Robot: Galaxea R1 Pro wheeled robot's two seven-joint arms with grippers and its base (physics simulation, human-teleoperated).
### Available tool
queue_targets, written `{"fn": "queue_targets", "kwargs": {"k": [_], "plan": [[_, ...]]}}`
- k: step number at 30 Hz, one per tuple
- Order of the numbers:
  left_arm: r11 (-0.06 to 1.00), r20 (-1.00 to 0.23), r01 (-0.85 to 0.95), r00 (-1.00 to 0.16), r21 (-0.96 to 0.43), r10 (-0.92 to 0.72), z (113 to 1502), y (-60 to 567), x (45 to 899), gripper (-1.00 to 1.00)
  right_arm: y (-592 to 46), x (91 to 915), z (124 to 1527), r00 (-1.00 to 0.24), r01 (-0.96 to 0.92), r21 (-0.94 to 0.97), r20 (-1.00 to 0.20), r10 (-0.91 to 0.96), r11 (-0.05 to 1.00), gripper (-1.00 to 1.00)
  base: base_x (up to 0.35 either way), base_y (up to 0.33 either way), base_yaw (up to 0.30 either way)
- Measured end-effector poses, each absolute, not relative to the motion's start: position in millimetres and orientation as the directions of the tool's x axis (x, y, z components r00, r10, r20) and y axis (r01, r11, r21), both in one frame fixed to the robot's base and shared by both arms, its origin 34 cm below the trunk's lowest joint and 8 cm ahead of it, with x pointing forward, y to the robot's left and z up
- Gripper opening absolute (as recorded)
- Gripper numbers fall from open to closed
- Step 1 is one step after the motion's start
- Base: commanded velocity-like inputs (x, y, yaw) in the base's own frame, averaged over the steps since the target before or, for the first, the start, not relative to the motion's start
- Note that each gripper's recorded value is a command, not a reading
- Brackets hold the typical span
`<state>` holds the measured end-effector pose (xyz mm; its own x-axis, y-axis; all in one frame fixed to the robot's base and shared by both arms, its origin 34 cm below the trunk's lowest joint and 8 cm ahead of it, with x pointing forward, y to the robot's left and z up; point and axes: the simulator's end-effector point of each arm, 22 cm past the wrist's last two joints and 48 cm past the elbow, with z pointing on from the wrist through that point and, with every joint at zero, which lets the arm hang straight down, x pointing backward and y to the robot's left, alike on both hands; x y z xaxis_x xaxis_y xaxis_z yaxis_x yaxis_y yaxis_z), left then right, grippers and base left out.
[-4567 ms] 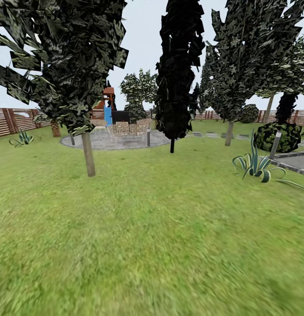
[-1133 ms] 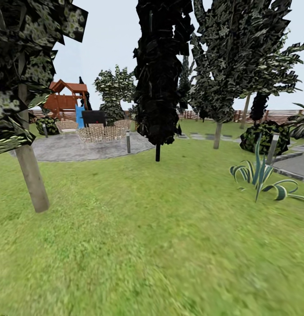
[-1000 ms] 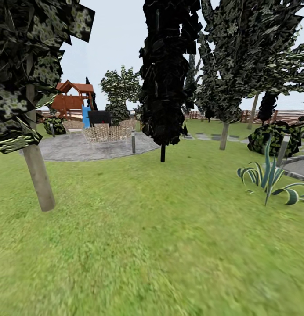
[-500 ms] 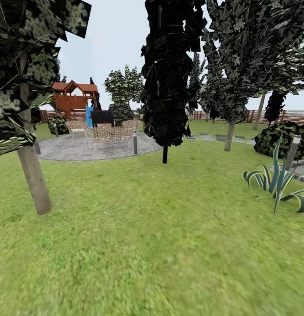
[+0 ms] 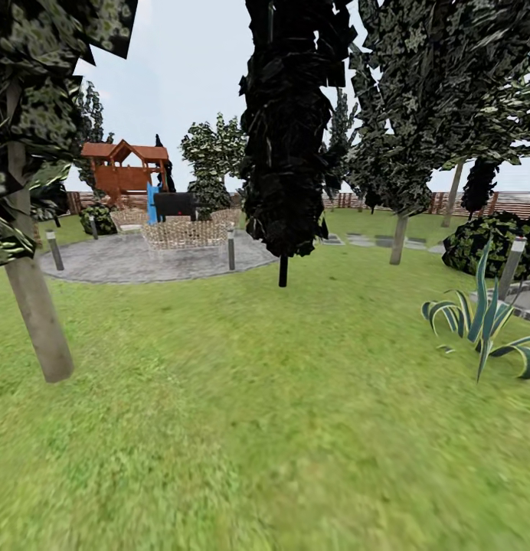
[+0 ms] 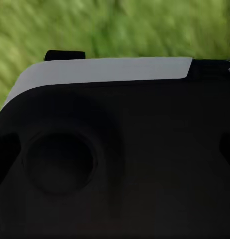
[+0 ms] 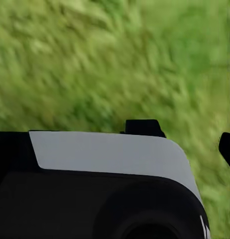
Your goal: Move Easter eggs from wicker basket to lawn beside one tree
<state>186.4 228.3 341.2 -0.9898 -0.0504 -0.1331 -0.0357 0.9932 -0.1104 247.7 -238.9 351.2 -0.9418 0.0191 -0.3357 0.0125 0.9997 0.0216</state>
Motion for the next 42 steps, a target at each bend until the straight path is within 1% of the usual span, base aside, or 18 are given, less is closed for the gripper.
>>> {"fn": "queue_targets", "kwargs": {"k": [19,42], "plan": [[0.993,-0.134,-0.036,-0.990,-0.110,-0.050,341.3,228.3,186.5,1.00,-237.6,247.3,351.1,-0.942,0.012,0.023,-0.334,0.019,1.000,1.00,0.235,-0.160,0.000],[0.993,-0.133,-0.036,-0.990,-0.110,-0.050,341.3,228.4,186.2,1.00,-237.8,247.1,351.1,-0.942,0.012,0.022,-0.334,0.019,1.000,1.00,0.322,-0.011,0.006]]}}
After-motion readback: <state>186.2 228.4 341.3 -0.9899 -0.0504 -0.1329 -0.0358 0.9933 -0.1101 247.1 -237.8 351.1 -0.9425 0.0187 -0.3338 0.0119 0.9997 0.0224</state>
